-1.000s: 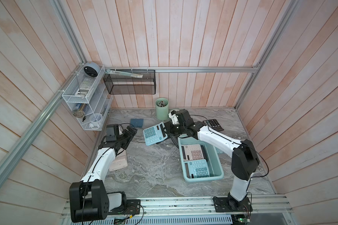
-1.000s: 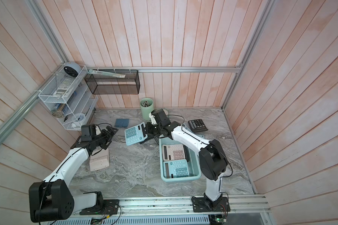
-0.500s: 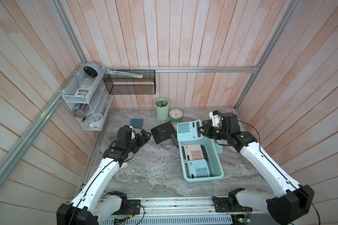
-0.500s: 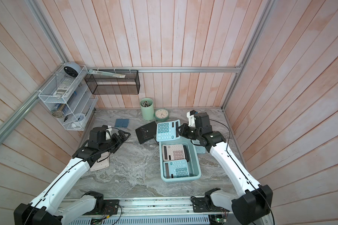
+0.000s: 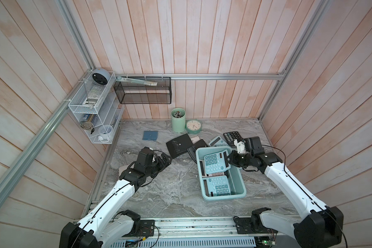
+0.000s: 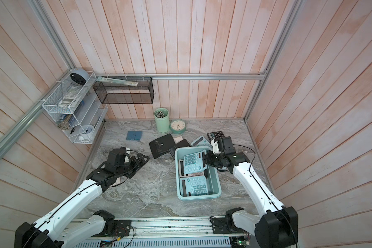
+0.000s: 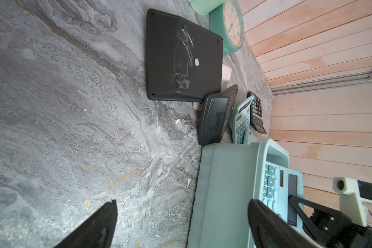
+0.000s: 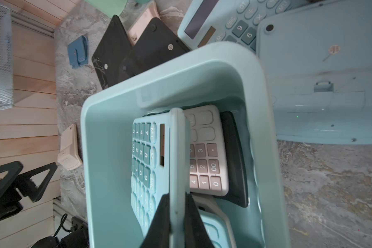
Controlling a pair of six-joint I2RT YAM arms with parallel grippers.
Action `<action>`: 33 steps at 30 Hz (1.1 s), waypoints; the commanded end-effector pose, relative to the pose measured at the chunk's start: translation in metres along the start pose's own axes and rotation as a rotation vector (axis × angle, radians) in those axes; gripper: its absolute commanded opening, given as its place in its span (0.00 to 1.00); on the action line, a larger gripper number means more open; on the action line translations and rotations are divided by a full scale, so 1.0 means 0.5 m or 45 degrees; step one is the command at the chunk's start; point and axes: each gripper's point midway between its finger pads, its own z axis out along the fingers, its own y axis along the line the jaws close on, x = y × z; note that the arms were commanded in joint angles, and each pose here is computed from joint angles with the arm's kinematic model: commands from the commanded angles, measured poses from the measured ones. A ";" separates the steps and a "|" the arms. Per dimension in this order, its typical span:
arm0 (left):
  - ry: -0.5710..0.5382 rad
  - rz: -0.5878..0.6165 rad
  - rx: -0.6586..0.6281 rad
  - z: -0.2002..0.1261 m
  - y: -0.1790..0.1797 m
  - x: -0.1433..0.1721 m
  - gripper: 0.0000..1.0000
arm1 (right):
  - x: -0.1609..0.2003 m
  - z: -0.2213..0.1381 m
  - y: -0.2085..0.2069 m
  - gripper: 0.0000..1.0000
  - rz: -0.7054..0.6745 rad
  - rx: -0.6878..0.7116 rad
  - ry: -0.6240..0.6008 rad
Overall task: Put the calculator in the storage box
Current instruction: Place the calculator in the storage box.
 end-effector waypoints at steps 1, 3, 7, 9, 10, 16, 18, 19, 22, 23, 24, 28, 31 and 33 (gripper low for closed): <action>-0.028 0.002 -0.004 0.012 0.004 -0.006 1.00 | -0.021 0.023 -0.005 0.00 -0.083 0.066 -0.059; -0.023 0.006 -0.012 0.016 0.006 -0.004 1.00 | -0.024 0.041 -0.015 0.00 -0.112 0.129 -0.060; -0.027 0.008 -0.018 0.018 0.010 -0.003 1.00 | -0.022 0.070 -0.009 0.00 -0.149 0.145 -0.048; -0.028 0.010 -0.026 0.018 0.014 -0.002 1.00 | -0.021 0.077 -0.018 0.00 -0.171 0.194 -0.050; -0.030 0.012 -0.030 0.018 0.016 -0.002 1.00 | -0.020 0.079 -0.023 0.00 -0.176 0.215 -0.051; -0.051 0.027 -0.080 0.010 0.035 -0.002 1.00 | -0.024 0.067 -0.052 0.22 -0.199 0.328 -0.060; -0.067 0.037 -0.114 0.002 0.045 -0.005 1.00 | -0.028 0.053 -0.053 0.26 -0.212 0.349 -0.068; -0.078 0.044 -0.133 -0.004 0.051 -0.006 1.00 | -0.031 0.046 -0.052 0.28 -0.220 0.357 -0.077; -0.138 0.056 -0.224 -0.023 0.080 -0.017 1.00 | -0.042 0.021 -0.045 0.35 -0.244 0.364 -0.111; -0.160 0.059 -0.261 -0.031 0.093 -0.022 1.00 | -0.046 0.012 -0.040 0.38 -0.253 0.357 -0.126; -0.183 0.056 -0.302 -0.041 0.106 -0.029 1.00 | -0.050 0.004 -0.032 0.40 -0.257 0.342 -0.142; -0.273 0.001 -0.457 -0.085 0.167 -0.057 1.00 | -0.058 -0.018 0.016 0.44 -0.247 0.216 -0.169; -0.351 -0.056 -0.575 -0.126 0.219 -0.078 1.00 | -0.054 -0.026 0.064 0.47 -0.255 0.104 -0.178; -0.414 -0.090 -0.631 -0.155 0.243 -0.095 1.00 | -0.047 -0.025 0.103 0.49 -0.277 0.033 -0.170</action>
